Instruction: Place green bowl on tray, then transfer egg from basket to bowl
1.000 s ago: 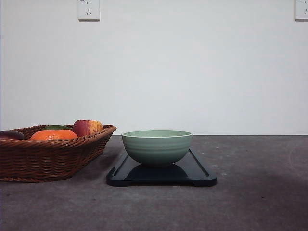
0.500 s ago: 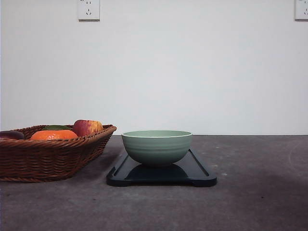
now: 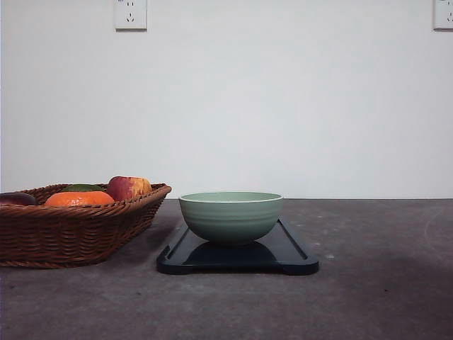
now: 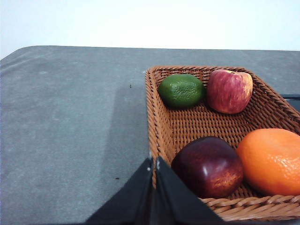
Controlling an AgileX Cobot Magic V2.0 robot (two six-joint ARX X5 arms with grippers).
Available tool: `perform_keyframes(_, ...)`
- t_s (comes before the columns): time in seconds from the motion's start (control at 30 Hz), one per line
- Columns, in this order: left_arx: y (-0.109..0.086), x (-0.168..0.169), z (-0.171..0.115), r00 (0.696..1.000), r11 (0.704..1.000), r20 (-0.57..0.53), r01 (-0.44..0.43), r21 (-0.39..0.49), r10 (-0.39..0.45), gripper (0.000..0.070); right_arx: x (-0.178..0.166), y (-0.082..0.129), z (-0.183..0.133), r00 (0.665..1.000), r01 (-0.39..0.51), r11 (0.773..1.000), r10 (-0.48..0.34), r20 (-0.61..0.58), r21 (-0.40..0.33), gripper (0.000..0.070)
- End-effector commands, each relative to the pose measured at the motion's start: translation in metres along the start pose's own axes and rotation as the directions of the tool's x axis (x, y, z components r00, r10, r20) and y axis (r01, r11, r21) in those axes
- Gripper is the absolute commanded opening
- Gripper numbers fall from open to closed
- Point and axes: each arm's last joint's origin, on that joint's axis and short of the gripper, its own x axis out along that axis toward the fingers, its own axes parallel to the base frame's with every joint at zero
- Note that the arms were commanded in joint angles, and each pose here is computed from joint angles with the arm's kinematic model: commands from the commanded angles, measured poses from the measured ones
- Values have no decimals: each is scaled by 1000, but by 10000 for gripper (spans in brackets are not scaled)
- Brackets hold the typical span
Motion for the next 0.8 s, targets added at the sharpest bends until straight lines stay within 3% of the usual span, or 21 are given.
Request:
perform_keyframes(0.0, 0, 2, -7, 1000, 1000, -24, 0, -4, 0, 0, 0, 0, 0, 1000, 1, 1000, -1, 6, 10, 17)
perform_keyframes(0.77, 0, 2, -7, 1000, 1000, -24, 0, -4, 0, 0, 0, 0, 0, 1000, 1, 1000, -1, 6, 10, 17)
